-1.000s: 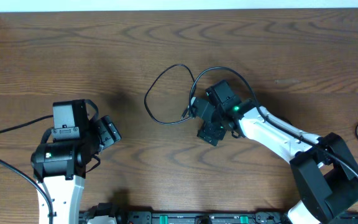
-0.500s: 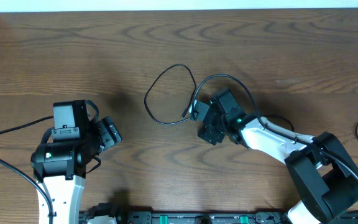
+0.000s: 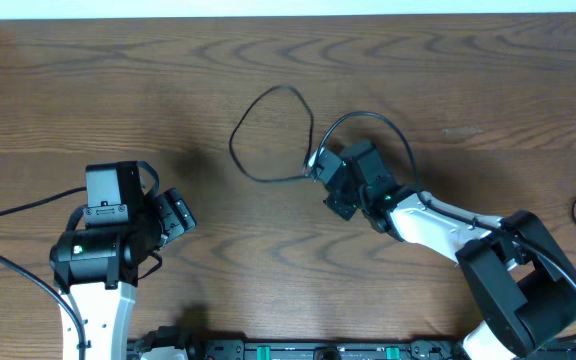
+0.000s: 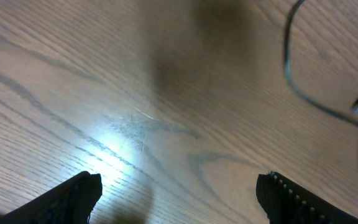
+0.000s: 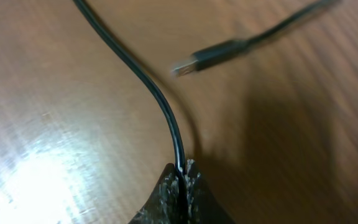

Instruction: Untangle cables

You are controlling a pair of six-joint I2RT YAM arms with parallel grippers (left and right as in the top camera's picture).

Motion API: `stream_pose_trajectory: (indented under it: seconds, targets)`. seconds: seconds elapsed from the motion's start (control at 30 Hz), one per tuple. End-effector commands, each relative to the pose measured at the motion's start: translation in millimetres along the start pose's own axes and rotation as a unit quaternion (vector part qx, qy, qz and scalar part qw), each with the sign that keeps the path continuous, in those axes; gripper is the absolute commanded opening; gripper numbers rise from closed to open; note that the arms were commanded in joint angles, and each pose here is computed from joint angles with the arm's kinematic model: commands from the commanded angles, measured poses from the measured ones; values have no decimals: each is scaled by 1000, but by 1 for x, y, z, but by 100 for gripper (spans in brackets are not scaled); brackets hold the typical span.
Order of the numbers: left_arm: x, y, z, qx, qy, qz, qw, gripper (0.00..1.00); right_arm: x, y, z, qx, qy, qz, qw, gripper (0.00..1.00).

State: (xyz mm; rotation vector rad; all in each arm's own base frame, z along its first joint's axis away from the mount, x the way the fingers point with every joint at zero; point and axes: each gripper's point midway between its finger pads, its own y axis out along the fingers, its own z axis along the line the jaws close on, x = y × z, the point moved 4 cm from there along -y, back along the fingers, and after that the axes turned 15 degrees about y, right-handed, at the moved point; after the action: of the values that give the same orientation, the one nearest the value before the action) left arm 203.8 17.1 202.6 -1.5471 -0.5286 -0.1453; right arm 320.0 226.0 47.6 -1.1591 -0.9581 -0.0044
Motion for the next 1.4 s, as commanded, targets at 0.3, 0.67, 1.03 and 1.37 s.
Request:
stream_pose_trajectory:
  seconds: [0.3,0.67,1.03,1.37]
  targets:
    - [-1,-4,1,2,3,1,1000,85,86,-232,-181,-452,233,-247,825,1]
    - [-1,-4,1,2,3,1,1000,85,24,-458,-302,-528,371,-419,639,1]
    - [-1,-4,1,2,3,2,1000,85,-39,-413,-373,-491,475,-385,621,1]
    - [-1,-4,1,2,3,2,1000,85,-84,-401,-428,-499,502,-416,570,1]
